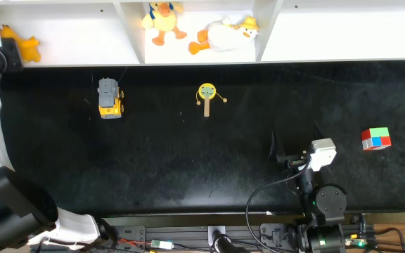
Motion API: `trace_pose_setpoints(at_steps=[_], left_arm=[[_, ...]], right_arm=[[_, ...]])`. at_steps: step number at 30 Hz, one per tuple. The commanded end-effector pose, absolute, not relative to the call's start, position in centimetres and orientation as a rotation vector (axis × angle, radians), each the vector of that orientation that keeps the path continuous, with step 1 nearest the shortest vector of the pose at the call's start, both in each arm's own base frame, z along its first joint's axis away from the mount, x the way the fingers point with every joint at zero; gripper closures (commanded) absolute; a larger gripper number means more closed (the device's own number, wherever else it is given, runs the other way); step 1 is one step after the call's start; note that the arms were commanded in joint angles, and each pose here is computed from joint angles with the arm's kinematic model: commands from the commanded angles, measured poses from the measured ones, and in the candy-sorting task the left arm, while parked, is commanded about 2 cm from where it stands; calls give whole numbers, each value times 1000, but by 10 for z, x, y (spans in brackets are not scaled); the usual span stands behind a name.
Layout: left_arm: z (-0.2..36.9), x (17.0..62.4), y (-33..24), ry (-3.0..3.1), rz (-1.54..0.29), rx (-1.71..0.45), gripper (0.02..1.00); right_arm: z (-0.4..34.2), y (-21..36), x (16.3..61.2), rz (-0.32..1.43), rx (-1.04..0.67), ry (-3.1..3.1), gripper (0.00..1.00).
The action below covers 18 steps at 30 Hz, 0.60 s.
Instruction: Store Toys
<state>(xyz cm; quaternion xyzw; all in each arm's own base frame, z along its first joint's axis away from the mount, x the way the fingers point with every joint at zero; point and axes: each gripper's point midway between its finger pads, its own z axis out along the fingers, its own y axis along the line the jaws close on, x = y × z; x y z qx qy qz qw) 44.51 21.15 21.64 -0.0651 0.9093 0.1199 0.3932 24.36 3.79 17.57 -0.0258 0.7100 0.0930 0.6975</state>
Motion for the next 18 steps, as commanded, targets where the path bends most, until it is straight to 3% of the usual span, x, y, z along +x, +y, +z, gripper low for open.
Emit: trace_pose_setpoints(at_steps=[1,18], left_arm=[[231,451,214,2277,338,-142,939],[212,462,213,2302,321,-131,910]], right_arm=[[171,39,244,209,-64,1587,5],[171,39,244,209,-64,1587,7]])
